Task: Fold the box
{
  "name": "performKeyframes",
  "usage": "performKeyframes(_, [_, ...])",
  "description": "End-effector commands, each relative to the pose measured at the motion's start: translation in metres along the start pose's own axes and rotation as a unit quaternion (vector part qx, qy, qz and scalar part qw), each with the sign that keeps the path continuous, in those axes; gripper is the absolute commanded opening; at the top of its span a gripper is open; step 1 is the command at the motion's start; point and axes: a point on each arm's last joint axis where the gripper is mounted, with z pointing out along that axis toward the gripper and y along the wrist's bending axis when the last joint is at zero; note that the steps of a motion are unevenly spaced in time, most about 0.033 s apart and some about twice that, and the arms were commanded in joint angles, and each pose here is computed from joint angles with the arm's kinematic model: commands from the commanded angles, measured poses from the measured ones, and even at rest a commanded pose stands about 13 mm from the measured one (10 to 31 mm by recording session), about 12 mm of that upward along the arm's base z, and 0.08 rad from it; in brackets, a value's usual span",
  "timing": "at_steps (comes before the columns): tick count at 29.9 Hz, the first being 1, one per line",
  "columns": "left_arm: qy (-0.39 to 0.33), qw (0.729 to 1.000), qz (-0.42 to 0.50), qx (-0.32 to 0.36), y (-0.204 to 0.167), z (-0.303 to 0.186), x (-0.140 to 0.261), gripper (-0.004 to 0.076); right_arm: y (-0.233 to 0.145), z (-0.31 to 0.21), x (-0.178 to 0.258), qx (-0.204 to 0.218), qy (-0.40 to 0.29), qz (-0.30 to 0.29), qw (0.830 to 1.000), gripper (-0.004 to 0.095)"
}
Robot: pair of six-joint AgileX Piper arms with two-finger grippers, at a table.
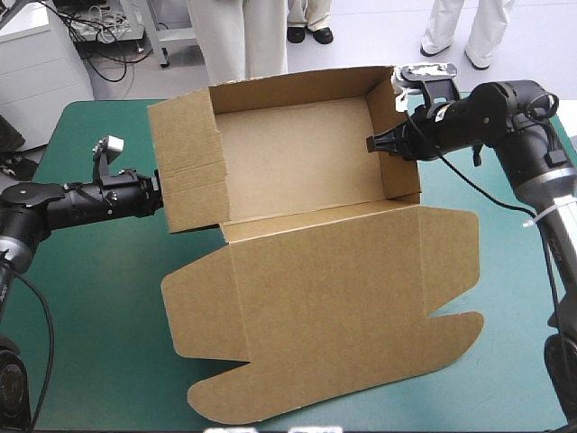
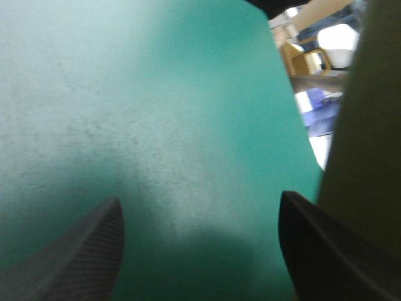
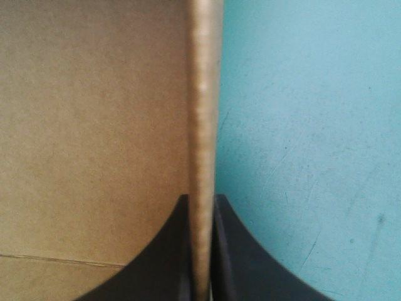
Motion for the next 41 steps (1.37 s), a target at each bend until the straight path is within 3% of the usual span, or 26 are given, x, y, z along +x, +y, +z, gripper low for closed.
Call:
performKeyframes(1, [-0.029, 0.995, 0.023, 0.097, -0.036, -0.009, -0.011, 0.0491, 0.004, -0.019, -0.011, -0.009, -0.06, 0.01, 0.998, -0.0023])
performKeyframes(17, [-0.035, 0.986, 0.061, 0.153, -0.074, -0.015, -0.029, 0.0488, -0.005, -0.016, -0.011, 0.038, -0.059, 0.008, 0.998, -0.0023])
performKeyframes(41, [-0.011, 0.977, 0.101, 0.19, -0.102, 0.0, -0.016, 0.0488, -0.007, -0.016, -0.011, 0.047, -0.06, 0.005, 0.997, -0.0022])
